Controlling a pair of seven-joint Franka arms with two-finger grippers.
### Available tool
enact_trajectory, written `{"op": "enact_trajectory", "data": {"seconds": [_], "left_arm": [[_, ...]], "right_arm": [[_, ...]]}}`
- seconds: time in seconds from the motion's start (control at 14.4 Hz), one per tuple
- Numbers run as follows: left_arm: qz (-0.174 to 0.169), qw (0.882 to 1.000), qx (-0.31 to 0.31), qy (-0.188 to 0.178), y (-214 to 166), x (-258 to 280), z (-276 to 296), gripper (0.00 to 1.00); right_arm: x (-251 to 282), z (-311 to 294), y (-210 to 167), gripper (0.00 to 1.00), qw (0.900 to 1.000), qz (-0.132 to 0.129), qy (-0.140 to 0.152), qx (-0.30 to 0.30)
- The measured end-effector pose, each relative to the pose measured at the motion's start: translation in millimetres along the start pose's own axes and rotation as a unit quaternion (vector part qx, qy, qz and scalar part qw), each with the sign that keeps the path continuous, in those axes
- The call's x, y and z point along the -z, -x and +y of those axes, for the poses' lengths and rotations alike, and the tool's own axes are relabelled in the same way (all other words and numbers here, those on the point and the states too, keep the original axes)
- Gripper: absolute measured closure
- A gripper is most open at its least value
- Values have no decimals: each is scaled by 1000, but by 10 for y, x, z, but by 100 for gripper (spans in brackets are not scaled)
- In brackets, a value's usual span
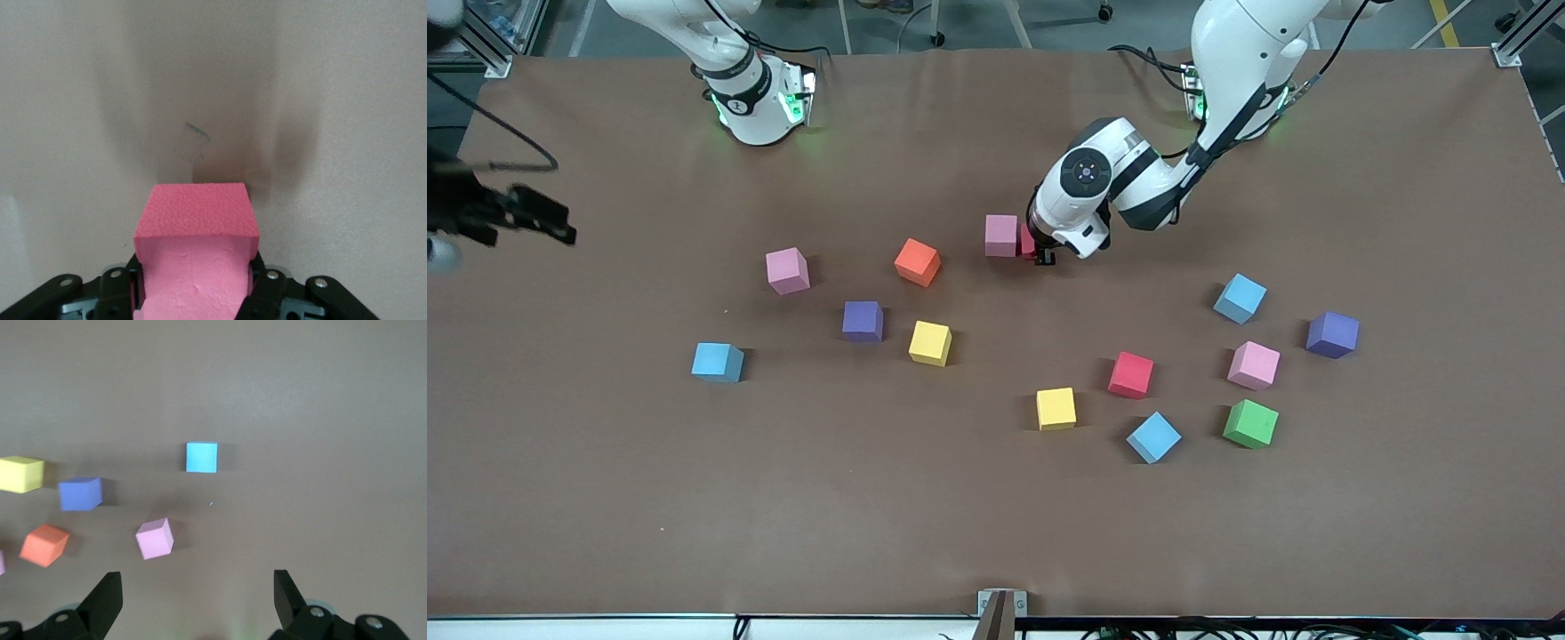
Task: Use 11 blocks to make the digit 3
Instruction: 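Reach the right gripper to the orange cube and grasp it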
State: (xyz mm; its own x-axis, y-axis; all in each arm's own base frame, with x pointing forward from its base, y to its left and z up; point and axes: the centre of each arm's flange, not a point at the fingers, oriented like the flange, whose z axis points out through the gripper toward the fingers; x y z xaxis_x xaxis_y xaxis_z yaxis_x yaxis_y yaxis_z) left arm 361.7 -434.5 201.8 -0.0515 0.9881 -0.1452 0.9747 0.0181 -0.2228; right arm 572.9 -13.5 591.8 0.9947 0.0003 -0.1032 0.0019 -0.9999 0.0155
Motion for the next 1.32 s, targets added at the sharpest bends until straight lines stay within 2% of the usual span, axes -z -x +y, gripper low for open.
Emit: {"op": "enact_trajectory", "data": {"seconds": [0.14, 0.28, 0.62, 0.76, 1.11, 1.32], "left_arm": [[0, 1000, -1, -1, 6, -5, -10, 43], [-1, 1000, -5, -2, 38, -9, -49, 43], [-4, 1000, -8, -2, 67, -20, -77, 43], [-6, 1000, -8, -2, 69, -37, -74, 43], [-9, 1000, -8, -2, 75, -48, -70, 43], [-9, 1000, -8, -2, 76, -52, -71, 43]], "right_arm": [[-418, -47, -323, 0, 1000, -9, 7, -4], [-649, -194, -484, 0, 999, -10, 8, -43], [-1083, -1053, -476, 0, 990, -14, -18, -141], [-1373, -1575, -390, 0, 987, -8, -20, -160], [-2375, -2840, 165, 0, 979, 40, -38, -196], [-2840, -3211, 584, 0, 978, 42, -36, -203]]}}
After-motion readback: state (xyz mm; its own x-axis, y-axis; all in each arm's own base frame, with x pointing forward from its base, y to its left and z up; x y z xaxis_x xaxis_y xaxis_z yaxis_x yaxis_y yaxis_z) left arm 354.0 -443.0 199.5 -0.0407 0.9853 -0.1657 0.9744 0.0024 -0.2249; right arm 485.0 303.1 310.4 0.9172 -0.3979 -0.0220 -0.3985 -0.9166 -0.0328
